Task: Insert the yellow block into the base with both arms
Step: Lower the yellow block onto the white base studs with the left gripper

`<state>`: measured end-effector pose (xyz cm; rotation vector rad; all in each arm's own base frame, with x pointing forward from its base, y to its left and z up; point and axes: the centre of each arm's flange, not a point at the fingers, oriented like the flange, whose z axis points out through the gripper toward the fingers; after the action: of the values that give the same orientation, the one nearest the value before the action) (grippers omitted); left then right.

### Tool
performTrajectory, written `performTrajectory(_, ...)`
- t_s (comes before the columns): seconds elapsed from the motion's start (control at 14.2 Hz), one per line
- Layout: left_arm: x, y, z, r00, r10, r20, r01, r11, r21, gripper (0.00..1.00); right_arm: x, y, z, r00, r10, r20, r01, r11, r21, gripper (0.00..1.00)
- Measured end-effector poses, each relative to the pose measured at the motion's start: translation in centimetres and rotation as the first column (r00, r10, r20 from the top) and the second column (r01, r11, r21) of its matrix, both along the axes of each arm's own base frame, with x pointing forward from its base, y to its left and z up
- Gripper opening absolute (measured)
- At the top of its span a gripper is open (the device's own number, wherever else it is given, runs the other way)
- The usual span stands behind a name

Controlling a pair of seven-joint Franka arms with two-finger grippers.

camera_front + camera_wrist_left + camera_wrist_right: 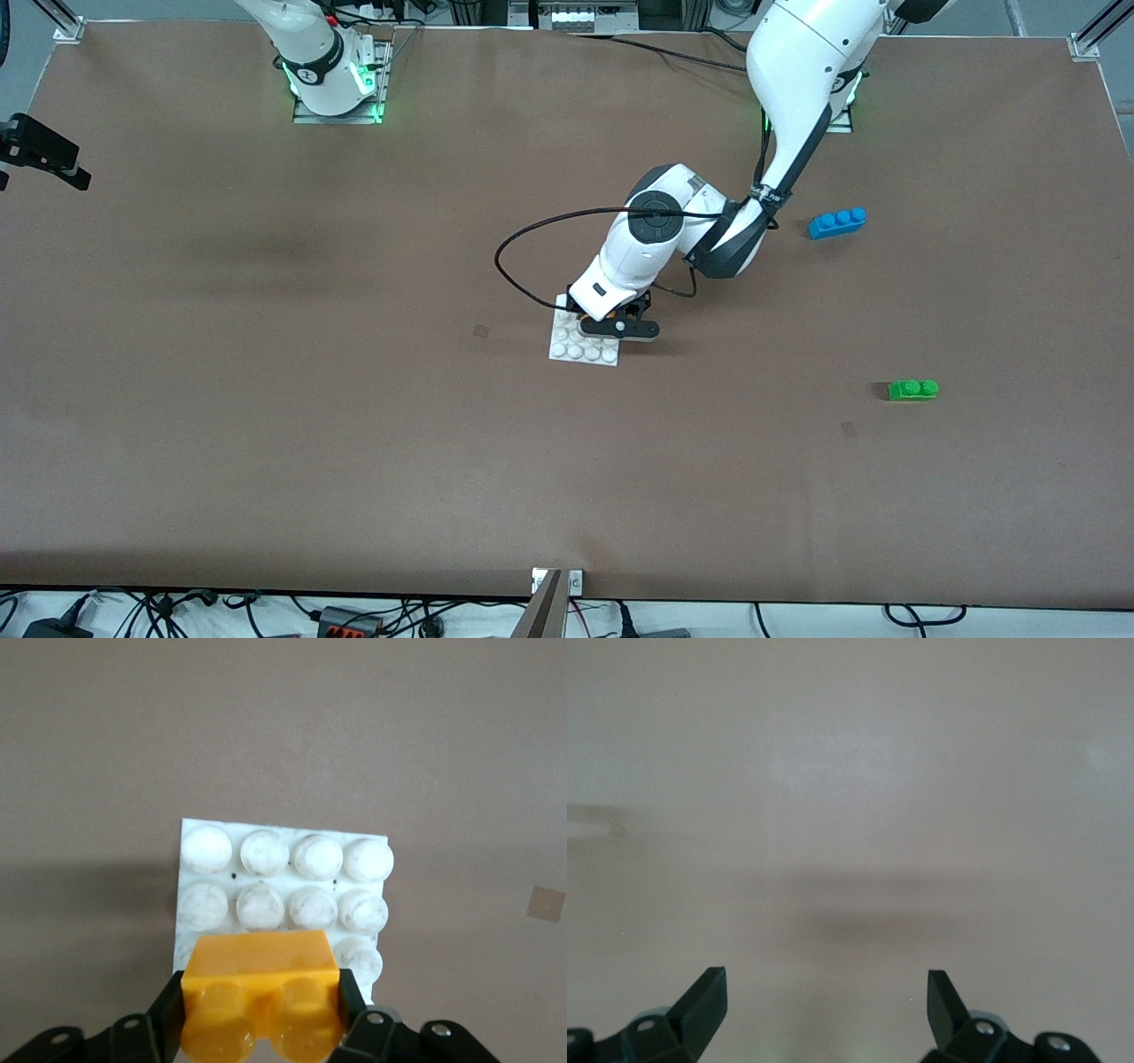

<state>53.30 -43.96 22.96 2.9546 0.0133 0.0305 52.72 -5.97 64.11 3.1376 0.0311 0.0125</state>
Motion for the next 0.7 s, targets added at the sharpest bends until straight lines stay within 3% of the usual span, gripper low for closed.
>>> performTrajectory(0.7, -1.4, -1.4, -1.4, 0.999, -0.053, 0.011, 0.053, 0.998, 0.035, 0.69, 0.0, 0.0, 0.0, 1.0, 0.0, -0.002, 0.0, 1.0, 0.0, 1.0)
